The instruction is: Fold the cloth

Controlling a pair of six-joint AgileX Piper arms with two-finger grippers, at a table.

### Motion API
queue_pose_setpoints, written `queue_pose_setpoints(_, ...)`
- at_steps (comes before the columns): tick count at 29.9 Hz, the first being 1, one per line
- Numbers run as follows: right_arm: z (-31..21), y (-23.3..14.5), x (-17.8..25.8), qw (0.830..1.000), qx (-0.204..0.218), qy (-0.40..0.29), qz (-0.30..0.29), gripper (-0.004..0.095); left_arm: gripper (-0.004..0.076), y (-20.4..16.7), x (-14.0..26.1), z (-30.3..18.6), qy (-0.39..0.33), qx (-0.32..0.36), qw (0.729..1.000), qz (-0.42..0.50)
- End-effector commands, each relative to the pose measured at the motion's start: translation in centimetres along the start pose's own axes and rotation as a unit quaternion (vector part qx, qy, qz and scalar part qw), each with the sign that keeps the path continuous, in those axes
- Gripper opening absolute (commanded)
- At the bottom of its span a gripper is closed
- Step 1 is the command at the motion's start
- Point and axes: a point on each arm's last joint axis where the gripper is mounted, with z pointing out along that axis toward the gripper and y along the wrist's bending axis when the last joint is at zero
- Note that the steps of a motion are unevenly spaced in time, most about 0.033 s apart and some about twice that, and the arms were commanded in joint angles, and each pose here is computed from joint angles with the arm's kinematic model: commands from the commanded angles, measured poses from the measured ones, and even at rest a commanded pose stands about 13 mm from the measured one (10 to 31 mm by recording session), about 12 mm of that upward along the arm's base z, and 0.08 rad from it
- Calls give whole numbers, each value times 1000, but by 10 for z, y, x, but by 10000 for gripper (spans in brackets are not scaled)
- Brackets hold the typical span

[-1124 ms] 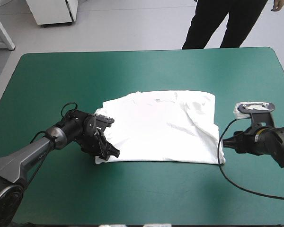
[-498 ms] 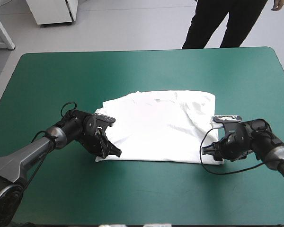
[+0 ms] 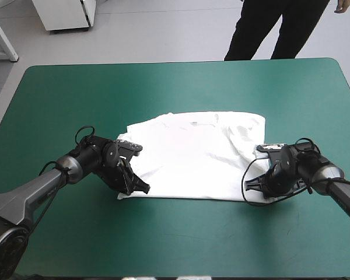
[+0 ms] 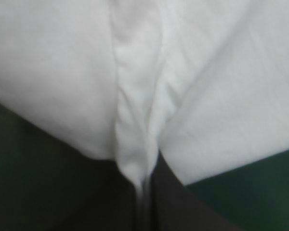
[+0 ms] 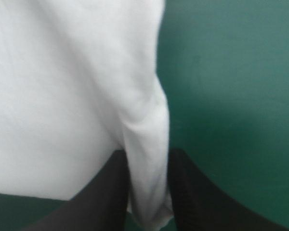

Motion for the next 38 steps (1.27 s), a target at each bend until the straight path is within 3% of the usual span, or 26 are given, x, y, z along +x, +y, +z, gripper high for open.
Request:
queue_pose_setpoints(1, 1, 2, -2, 1000, -14, -6, -5, -12, -10, -4, -6, 13, -23, 13, 1000, -12)
queue_pose_setpoints(13, -38, 0, 17, 1000, -10, -23, -12, -17, -10, -9, 21, -46, -52, 19, 998, 1)
queue_pose_setpoints(25, -110, 1, 25, 993, -27, -118, -8, -17, -10, -15, 62, -117, -144, 28, 989, 1)
queue_pose_setpoints(31, -144, 5, 7, 979, -39, -198, 0, -17, -10, -16, 51, -140, -210, 24, 977, 4)
queue_pose_setpoints(38, -164, 8, -20, 949, -49, -311, 1, -17, -10, -11, 31, -167, -326, -19, 945, 9)
